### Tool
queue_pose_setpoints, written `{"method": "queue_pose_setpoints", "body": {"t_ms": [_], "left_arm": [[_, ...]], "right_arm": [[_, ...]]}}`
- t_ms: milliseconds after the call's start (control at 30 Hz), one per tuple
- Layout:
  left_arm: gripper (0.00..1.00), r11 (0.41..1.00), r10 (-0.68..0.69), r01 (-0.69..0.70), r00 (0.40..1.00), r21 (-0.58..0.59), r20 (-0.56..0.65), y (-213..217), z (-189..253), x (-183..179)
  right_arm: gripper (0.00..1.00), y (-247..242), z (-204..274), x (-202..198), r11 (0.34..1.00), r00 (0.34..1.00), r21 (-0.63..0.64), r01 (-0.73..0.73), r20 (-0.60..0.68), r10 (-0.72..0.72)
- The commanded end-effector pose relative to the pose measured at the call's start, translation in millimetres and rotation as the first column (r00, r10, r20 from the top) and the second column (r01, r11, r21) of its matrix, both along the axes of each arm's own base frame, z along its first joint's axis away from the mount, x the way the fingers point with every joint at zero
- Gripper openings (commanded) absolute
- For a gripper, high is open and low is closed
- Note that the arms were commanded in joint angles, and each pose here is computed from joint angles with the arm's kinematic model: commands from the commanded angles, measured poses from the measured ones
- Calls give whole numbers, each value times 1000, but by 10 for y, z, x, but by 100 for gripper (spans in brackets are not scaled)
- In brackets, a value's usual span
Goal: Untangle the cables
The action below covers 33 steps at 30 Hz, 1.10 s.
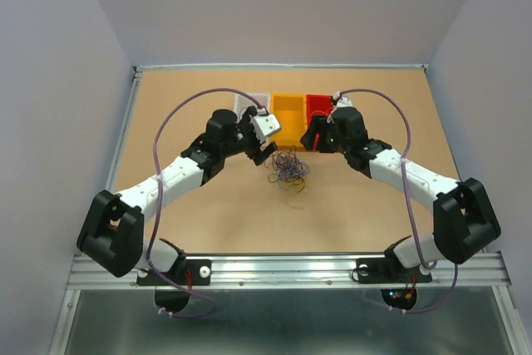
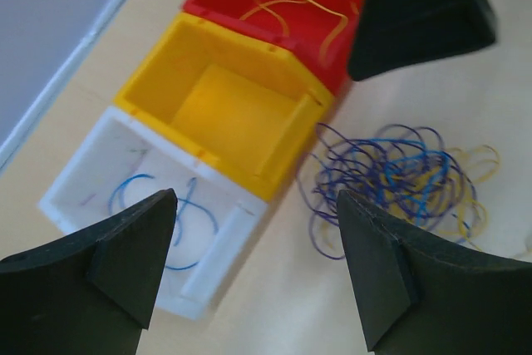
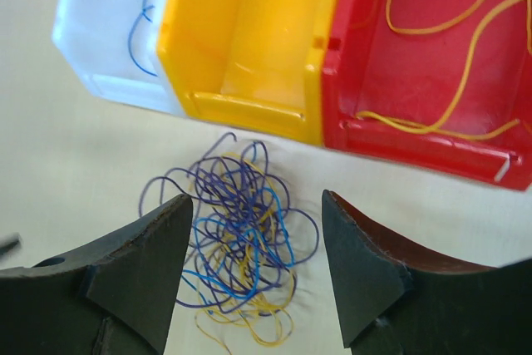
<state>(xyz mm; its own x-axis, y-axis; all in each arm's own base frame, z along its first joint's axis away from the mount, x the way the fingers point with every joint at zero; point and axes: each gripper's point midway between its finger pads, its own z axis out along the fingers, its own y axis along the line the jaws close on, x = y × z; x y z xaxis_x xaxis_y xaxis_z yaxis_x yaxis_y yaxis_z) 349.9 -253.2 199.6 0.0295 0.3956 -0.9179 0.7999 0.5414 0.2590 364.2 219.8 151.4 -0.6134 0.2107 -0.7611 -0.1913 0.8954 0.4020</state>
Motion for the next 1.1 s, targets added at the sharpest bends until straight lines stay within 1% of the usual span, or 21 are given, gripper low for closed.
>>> {"method": "queue_pose_setpoints", "body": {"t_ms": [0,100,133,167,200,233,400,467,867,933,967,1033,1067], "left_arm": [[89,983,-131,133,991,124,-27,-87,-405,-320],[88,983,-127,135,989,121,-72,-100,-462,-335],[87,981,-126,141,986,135,-111,-106,-574,-345],[85,981,-125,140,985,133,-120,-128,-567,-319],[84,979,-121,144,980,144,-159,-135,-678,-318],[83,979,-117,142,979,147,-166,-155,-686,-290],[83,972,-122,168,959,167,-254,-218,-955,-280],[83,970,-135,182,953,158,-272,-254,-967,-284],[81,967,-198,233,940,98,-277,-404,-850,-292],[77,969,-186,226,936,104,-298,-419,-921,-272],[71,971,-174,214,938,109,-299,-417,-933,-234],[64,971,-142,193,939,138,-314,-389,-1054,-184],[52,970,-142,195,939,143,-315,-395,-1072,-175]], "right_arm": [[68,-74,210,40,996,994,62,58,93,-63],[69,-257,248,31,988,982,55,144,118,-149],[69,-272,286,26,986,979,61,153,129,-159],[69,-284,301,17,986,978,64,155,134,-162],[69,-307,337,5,985,975,71,160,146,-169],[69,-309,360,-2,984,973,76,161,152,-171],[69,-309,357,-12,984,974,81,158,153,-169],[69,-286,349,-15,986,976,84,147,149,-158],[69,-264,325,0,987,978,80,138,145,-149],[69,-264,340,0,987,977,79,138,151,-149],[69,-268,343,-2,987,977,80,140,151,-151],[69,-274,359,-7,987,976,81,140,155,-152],[69,-282,358,-7,987,976,81,142,155,-153]]}}
